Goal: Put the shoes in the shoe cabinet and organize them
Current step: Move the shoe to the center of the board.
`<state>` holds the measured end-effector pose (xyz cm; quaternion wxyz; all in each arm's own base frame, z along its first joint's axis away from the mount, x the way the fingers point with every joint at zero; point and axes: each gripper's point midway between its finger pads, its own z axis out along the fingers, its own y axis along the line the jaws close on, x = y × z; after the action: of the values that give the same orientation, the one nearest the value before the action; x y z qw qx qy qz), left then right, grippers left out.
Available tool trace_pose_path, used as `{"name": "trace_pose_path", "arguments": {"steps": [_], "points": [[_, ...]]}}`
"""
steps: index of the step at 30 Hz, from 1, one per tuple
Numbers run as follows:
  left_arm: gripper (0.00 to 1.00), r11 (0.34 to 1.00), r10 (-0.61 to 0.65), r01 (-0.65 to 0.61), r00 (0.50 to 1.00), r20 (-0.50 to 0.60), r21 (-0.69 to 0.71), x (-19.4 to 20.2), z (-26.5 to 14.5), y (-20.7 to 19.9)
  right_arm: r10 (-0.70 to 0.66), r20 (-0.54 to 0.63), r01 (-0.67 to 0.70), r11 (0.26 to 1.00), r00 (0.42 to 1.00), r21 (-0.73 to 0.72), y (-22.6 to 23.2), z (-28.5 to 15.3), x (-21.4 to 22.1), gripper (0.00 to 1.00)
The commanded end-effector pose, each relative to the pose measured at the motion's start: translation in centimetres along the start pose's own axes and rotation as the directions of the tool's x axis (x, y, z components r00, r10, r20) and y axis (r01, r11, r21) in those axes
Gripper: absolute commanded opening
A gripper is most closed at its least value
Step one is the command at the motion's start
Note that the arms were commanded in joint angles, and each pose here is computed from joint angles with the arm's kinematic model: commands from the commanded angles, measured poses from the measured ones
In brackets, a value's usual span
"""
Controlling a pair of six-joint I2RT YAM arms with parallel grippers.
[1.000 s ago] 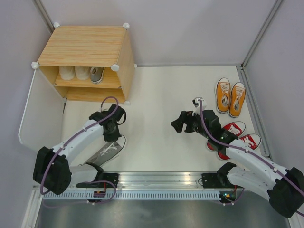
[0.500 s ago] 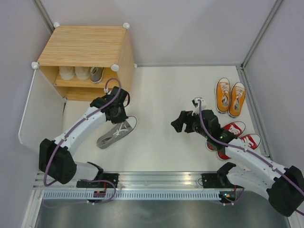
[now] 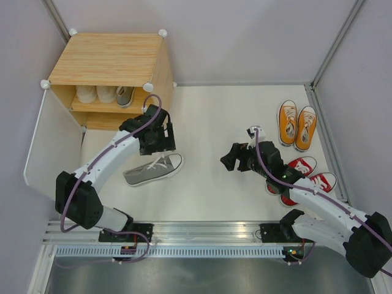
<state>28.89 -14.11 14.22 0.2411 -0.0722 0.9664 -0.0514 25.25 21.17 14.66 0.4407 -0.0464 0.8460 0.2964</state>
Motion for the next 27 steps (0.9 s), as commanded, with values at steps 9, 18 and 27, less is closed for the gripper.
{"name": "trace_pose_path", "arguments": {"steps": [9, 18, 27], "points": [[0.98, 0.951, 0.310, -0.309, 0.951, 0.006, -0.023, -0.6, -2.0, 1.9, -0.023, 0.022, 0.022, 1.000, 0.999, 0.008, -0.1, 0.1, -0.7, 0.86], [0.98, 0.780, 0.626, -0.626, 0.780, -0.006, 0.020, 0.8, 0.3, 3.1, -0.027, 0.018, 0.027, 1.000, 0.999, 0.011, -0.2, 0.2, -0.6, 0.86], [0.99, 0.633, 0.774, -0.766, 0.627, -0.085, 0.114, 4.7, 3.0, 4.8, -0.026, 0.017, 0.025, 1.000, 1.000, 0.009, -0.2, 0.3, -0.6, 0.86]]}}
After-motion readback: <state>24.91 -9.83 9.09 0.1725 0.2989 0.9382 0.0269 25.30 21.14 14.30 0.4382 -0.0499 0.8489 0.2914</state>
